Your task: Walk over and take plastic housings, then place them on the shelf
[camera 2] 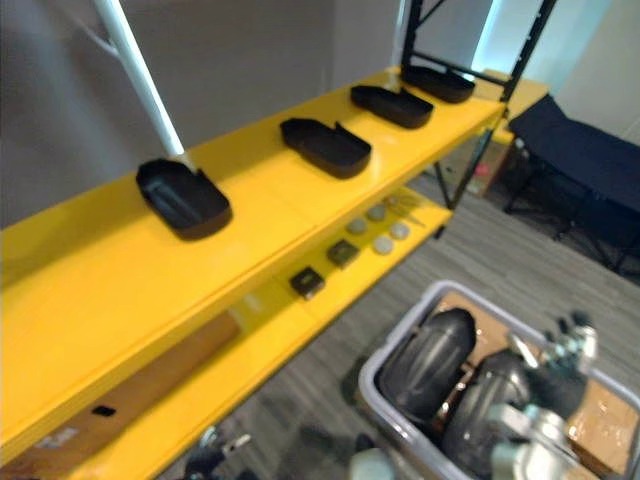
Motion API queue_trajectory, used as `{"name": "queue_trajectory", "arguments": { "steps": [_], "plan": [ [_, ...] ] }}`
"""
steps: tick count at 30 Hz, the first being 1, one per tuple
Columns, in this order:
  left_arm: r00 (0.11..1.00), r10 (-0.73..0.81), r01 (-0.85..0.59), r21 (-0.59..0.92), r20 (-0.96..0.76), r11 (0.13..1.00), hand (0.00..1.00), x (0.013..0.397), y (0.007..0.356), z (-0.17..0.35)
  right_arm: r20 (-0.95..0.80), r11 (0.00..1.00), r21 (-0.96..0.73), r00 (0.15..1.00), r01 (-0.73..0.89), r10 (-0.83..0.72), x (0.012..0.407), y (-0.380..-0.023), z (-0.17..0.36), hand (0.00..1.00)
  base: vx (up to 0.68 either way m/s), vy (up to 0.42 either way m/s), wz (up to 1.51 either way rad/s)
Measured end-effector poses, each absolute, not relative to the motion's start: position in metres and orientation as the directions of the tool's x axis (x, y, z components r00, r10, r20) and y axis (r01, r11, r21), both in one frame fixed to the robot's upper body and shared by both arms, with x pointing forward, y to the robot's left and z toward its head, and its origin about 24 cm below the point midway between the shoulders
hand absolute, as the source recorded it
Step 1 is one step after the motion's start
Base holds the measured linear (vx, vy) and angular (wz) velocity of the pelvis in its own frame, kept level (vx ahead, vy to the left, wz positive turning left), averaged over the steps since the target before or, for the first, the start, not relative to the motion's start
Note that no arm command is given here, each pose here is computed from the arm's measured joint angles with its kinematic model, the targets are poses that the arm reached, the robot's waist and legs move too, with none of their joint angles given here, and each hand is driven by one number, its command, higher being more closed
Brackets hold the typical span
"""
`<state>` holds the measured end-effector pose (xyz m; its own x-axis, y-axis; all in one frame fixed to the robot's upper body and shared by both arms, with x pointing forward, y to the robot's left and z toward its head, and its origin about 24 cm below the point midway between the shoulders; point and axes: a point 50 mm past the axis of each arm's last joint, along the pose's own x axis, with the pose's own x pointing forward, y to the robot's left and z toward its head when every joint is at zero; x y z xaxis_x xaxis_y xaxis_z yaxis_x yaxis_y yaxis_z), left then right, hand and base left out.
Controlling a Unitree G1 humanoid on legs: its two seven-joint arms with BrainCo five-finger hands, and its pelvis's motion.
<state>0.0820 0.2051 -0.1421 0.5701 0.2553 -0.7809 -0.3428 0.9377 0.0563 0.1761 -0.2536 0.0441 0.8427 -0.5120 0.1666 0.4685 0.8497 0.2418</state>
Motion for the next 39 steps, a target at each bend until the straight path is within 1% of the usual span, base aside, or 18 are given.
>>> {"name": "queue_trajectory", "arguments": {
  "steps": [1, 3, 6, 8, 12, 14, 16, 18, 20, 24, 27, 29, 30, 31, 32, 34, 36, 39],
  "plan": [
    [0.569, 0.275, -0.373, 0.054, -0.775, 0.926, 0.00, 0.083, 0.208, -0.141, 0.173, 0.866, 0.241, 0.859, 0.438, -0.482, 0.184, -0.250, 0.045, 0.00, -0.03, 0.043, -0.94],
    [0.544, 0.320, -0.450, 0.052, -0.776, 0.892, 0.00, 0.076, 0.214, -0.143, 0.227, 0.920, 0.209, 0.898, 0.332, -0.376, 0.213, -0.237, 0.056, 0.00, -0.01, 0.065, -0.88],
    [0.499, 0.316, -0.453, 0.068, -0.807, 0.889, 0.00, 0.057, 0.211, -0.148, 0.301, 0.935, 0.206, 0.890, 0.290, -0.343, 0.232, -0.231, 0.076, 0.00, 0.02, 0.121, -0.50],
    [0.513, 0.315, -0.448, 0.064, -0.798, 0.892, 0.00, 0.057, 0.211, -0.148, 0.291, 0.927, 0.215, 0.886, 0.308, -0.362, 0.235, -0.232, 0.077, 0.00, 0.05, 0.097, -0.20],
    [0.580, 0.301, -0.399, 0.058, -0.757, 0.915, 0.00, 0.078, 0.214, -0.143, 0.199, 0.901, 0.226, 0.888, 0.370, -0.415, 0.228, -0.234, 0.062, 0.00, 0.06, 0.073, -0.48],
    [0.627, 0.301, -0.413, 0.021, -0.718, 0.911, 0.00, 0.095, 0.214, -0.136, 0.136, 0.885, 0.250, 0.891, 0.393, -0.434, 0.211, -0.234, 0.045, 0.00, 0.01, 0.134, -0.66],
    [0.671, 0.317, -0.420, 0.009, -0.670, 0.908, 0.00, 0.106, 0.217, -0.128, 0.087, 0.868, 0.314, 0.899, 0.384, -0.429, 0.189, -0.224, 0.031, 0.00, -0.05, 0.089, -0.67],
    [0.681, 0.334, -0.447, -0.009, -0.652, 0.895, 0.00, 0.111, 0.212, -0.125, 0.089, 0.881, 0.334, 0.919, 0.336, -0.384, 0.180, -0.217, 0.030, 0.00, -0.15, 0.072, -0.74],
    [0.673, 0.352, -0.467, -0.004, -0.650, 0.884, 0.00, 0.117, 0.213, -0.123, 0.112, 0.895, 0.343, 0.933, 0.287, -0.342, 0.184, -0.208, 0.034, 0.00, -0.17, 0.083, -0.43],
    [0.604, 0.391, -0.485, 0.069, -0.695, 0.872, 0.00, 0.104, 0.228, -0.128, 0.201, 0.917, 0.355, 0.943, 0.183, -0.266, 0.214, -0.180, 0.054, 0.00, -0.16, -0.085, -0.39],
    [0.564, 0.404, -0.478, 0.115, -0.720, 0.871, 0.00, 0.092, 0.239, -0.131, 0.190, 0.906, 0.363, 0.934, 0.219, -0.302, 0.220, -0.178, 0.055, 0.00, -0.13, -0.280, -0.12],
    [0.530, 0.405, -0.472, 0.137, -0.745, 0.871, 0.00, 0.076, 0.243, -0.135, 0.130, 0.901, 0.338, 0.935, 0.270, -0.329, 0.217, -0.177, 0.044, 0.00, -0.07, -0.447, 0.11],
    [0.521, 0.391, -0.475, 0.123, -0.759, 0.871, 0.00, 0.071, 0.242, -0.137, 0.095, 0.903, 0.313, 0.936, 0.294, -0.338, 0.213, -0.179, 0.037, 0.00, -0.01, -0.449, 0.08],
    [0.531, 0.362, -0.492, 0.068, -0.766, 0.868, 0.00, 0.069, 0.234, -0.139, 0.068, 0.905, 0.288, 0.936, 0.313, -0.346, 0.211, -0.184, 0.032, 0.00, 0.01, -0.452, 0.00],
    [0.535, 0.353, -0.493, 0.055, -0.767, 0.868, 0.00, 0.070, 0.231, -0.140, 0.068, 0.905, 0.285, 0.935, 0.316, -0.348, 0.212, -0.186, 0.032, 0.00, 0.01, -0.425, -0.06],
    [0.545, 0.319, -0.518, -0.012, -0.775, 0.855, 0.00, 0.071, 0.217, -0.143, 0.084, 0.903, 0.231, 0.917, 0.362, -0.389, 0.210, -0.207, 0.035, 0.00, -0.03, -0.332, 0.12],
    [0.554, 0.294, -0.531, -0.058, -0.779, 0.845, 0.00, 0.068, 0.210, -0.144, 0.082, 0.874, 0.167, 0.877, 0.456, -0.474, 0.198, -0.237, 0.034, 0.00, -0.08, -0.294, 0.39],
    [0.574, 0.243, -0.492, -0.092, -0.782, 0.866, 0.00, 0.066, 0.203, -0.145, 0.104, 0.826, 0.106, 0.820, 0.554, -0.563, 0.181, -0.269, 0.038, 0.00, -0.09, -0.125, 0.06]
  ]
}}
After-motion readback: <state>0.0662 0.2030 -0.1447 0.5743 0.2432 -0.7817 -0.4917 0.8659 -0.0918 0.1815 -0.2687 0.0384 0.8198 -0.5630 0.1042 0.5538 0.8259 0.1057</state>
